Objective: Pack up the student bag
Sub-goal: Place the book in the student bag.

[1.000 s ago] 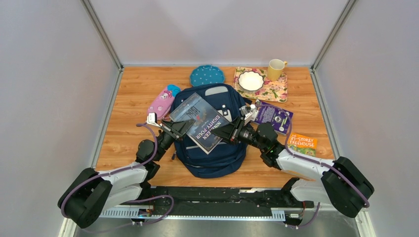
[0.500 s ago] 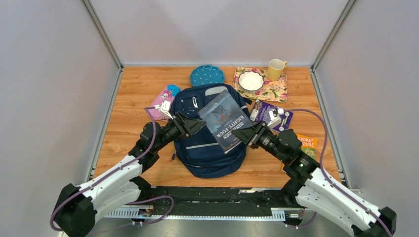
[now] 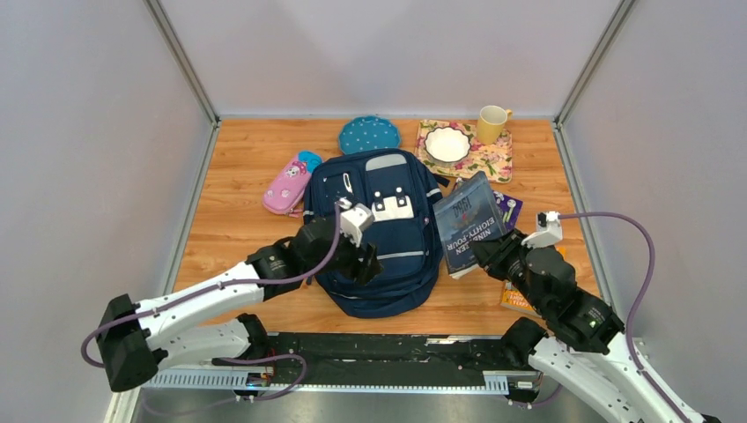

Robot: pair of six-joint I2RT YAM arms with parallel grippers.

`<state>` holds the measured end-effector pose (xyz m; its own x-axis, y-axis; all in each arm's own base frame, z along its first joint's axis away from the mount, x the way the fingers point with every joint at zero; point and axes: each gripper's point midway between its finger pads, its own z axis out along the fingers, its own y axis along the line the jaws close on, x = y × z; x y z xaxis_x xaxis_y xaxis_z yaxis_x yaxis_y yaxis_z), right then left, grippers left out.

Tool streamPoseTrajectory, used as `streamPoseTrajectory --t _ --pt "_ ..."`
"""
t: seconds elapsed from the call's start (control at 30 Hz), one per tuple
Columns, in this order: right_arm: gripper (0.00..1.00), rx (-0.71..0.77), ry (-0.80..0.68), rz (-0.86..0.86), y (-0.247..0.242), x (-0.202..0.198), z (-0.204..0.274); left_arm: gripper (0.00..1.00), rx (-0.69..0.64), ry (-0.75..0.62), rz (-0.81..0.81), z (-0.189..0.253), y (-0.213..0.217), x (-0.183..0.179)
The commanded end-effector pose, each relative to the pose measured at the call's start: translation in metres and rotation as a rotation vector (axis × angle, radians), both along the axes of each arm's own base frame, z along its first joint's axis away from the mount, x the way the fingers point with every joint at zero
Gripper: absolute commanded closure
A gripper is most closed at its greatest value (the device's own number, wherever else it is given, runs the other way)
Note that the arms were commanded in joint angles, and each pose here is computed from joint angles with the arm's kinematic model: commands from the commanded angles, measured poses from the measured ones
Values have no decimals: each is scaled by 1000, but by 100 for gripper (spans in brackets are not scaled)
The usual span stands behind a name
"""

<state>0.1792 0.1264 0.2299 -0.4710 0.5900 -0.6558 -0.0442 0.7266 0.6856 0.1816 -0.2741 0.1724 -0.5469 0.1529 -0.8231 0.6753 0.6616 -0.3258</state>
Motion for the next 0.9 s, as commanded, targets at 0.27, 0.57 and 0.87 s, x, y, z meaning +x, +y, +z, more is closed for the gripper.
streamPoseTrajectory --t 0.27,0.57,0.87 --pt "100 76 -57 -72 -17 -4 25 23 291 -109 -346 -44 -35 -48" --pt "100 78 -27 -50 -9 -3 19 28 268 -72 -430 -52 -60 -60" --pt "100 79 -14 -34 -6 -4 15 39 282 -36 -433 -68 -73 -57"
